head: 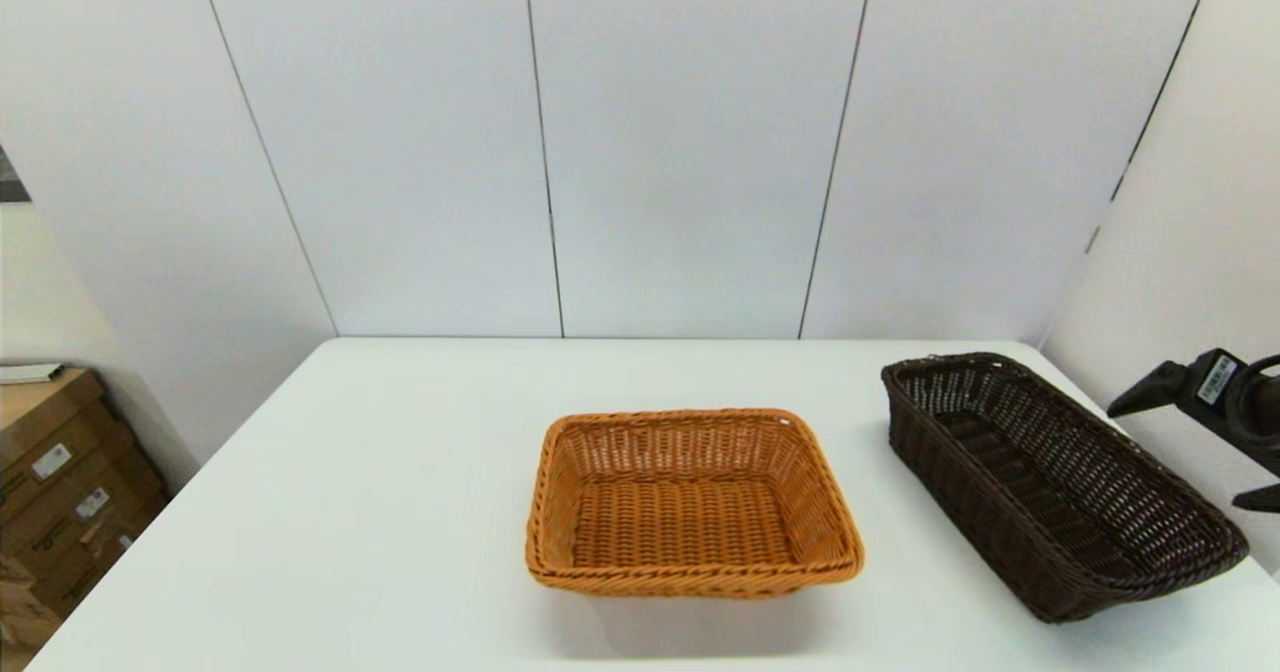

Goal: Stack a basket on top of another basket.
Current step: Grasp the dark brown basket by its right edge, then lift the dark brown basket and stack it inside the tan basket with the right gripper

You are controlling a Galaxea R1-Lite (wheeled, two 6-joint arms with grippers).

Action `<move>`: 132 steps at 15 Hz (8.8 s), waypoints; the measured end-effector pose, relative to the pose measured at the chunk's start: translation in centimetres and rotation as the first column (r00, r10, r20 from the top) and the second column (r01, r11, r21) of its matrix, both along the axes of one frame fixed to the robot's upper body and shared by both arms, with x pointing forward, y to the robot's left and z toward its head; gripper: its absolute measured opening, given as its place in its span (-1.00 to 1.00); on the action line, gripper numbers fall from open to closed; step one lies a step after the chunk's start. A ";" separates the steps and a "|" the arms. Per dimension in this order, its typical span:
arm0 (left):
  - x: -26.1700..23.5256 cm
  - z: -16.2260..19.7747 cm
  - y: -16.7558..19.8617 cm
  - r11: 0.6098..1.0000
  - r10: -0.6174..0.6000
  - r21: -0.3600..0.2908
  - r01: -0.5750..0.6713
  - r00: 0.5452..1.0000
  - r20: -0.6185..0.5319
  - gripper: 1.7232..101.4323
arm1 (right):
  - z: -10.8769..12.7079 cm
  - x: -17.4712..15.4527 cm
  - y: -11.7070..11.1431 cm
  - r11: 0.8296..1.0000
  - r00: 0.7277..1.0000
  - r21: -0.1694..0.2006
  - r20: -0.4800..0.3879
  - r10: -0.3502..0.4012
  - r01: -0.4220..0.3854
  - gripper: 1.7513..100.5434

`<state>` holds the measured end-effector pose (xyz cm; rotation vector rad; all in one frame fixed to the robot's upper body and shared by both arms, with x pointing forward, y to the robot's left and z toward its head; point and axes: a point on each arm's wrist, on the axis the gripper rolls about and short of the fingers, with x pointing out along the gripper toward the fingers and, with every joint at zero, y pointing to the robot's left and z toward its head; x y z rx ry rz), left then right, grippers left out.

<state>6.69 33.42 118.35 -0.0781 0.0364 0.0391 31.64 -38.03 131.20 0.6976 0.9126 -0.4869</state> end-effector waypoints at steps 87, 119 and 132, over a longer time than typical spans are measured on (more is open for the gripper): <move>0.0 0.0 0.0 1.000 0.000 0.000 0.000 1.000 0.000 0.93 | -2.3 9.3 18.6 0.618 0.626 0.179 -0.016 0.780 -0.766 -0.65; 0.0 0.0 0.0 1.000 0.000 0.000 0.000 1.000 -0.001 0.93 | -5.6 11.1 17.9 0.571 0.564 0.179 -0.092 0.820 -0.801 -0.66; 0.0 0.0 0.0 1.000 0.000 0.000 0.000 1.000 -0.001 0.93 | -6.5 11.6 17.7 0.583 0.572 0.189 -0.113 0.813 -0.791 -0.18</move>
